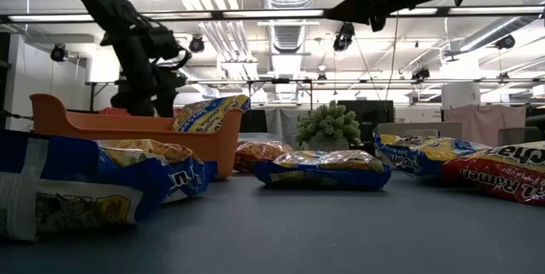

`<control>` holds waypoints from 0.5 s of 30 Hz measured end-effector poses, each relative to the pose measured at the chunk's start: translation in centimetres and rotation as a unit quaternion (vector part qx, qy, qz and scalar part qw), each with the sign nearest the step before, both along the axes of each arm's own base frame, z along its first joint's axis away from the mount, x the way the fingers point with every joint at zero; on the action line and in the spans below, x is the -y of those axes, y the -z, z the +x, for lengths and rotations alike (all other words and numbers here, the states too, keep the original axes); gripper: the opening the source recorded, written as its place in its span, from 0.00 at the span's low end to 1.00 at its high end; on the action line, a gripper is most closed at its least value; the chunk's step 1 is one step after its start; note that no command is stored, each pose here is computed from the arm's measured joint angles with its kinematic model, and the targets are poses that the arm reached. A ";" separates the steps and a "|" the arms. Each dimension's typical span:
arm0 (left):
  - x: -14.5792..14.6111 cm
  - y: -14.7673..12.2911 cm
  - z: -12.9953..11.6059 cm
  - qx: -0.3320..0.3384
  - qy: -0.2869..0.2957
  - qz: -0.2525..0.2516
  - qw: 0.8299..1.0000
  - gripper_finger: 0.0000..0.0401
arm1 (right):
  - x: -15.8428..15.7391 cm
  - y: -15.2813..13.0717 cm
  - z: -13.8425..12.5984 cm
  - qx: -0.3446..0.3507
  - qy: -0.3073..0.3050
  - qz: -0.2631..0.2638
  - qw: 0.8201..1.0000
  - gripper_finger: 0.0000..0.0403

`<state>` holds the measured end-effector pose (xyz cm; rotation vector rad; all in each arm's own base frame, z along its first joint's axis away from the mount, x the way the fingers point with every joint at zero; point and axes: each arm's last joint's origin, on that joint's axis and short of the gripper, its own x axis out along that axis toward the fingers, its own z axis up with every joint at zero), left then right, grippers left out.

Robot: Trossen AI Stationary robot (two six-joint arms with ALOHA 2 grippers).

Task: Sort Maruchan noodles
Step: Put the red noodle pack into the transparent bin

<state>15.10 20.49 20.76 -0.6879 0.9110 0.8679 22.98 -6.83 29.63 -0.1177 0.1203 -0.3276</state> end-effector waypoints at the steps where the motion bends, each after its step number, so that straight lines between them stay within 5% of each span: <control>1: -0.3 0.2 -0.4 0.000 -0.004 -0.005 1.000 0.59 | 0.0 0.1 0.0 -0.005 0.000 0.002 1.000 0.02; 15: -2.7 2.6 -2.0 0.009 -0.017 -0.056 0.998 0.53 | 0.0 0.4 -0.1 -0.017 0.002 0.023 1.000 0.02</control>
